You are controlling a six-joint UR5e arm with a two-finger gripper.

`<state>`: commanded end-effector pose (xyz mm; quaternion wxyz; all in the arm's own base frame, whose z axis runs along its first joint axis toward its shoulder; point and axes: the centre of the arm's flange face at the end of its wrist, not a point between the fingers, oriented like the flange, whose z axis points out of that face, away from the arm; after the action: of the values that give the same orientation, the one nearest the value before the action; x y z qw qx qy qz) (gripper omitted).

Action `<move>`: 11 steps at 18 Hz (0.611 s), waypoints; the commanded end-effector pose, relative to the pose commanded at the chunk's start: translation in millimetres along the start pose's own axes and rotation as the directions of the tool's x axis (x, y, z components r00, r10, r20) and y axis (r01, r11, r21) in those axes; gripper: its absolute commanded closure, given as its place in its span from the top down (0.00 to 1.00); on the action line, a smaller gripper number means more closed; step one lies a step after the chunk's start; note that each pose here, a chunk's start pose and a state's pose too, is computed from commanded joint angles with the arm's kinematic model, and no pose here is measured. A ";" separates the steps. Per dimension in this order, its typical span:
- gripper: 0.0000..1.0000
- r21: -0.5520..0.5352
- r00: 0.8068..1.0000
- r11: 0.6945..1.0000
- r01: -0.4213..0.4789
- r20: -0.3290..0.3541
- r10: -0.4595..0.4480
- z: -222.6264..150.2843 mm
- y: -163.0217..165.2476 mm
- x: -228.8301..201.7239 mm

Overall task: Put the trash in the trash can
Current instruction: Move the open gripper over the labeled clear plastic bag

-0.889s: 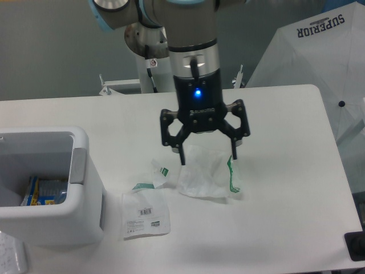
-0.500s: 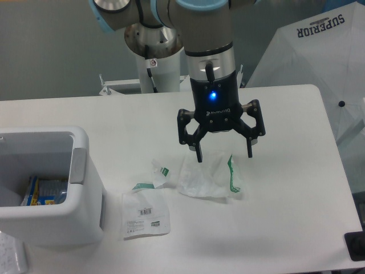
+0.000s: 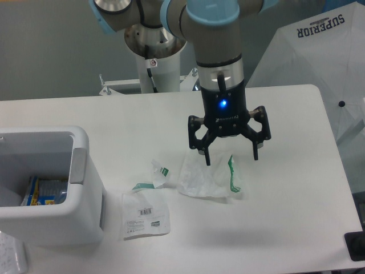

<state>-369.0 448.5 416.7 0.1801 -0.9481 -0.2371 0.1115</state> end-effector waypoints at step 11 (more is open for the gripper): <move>1.00 -0.173 0.994 0.984 0.034 -0.094 -0.051 85.8 38.3 33.6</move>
<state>-349.8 458.2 319.3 0.1118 -0.9592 -0.2567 0.0403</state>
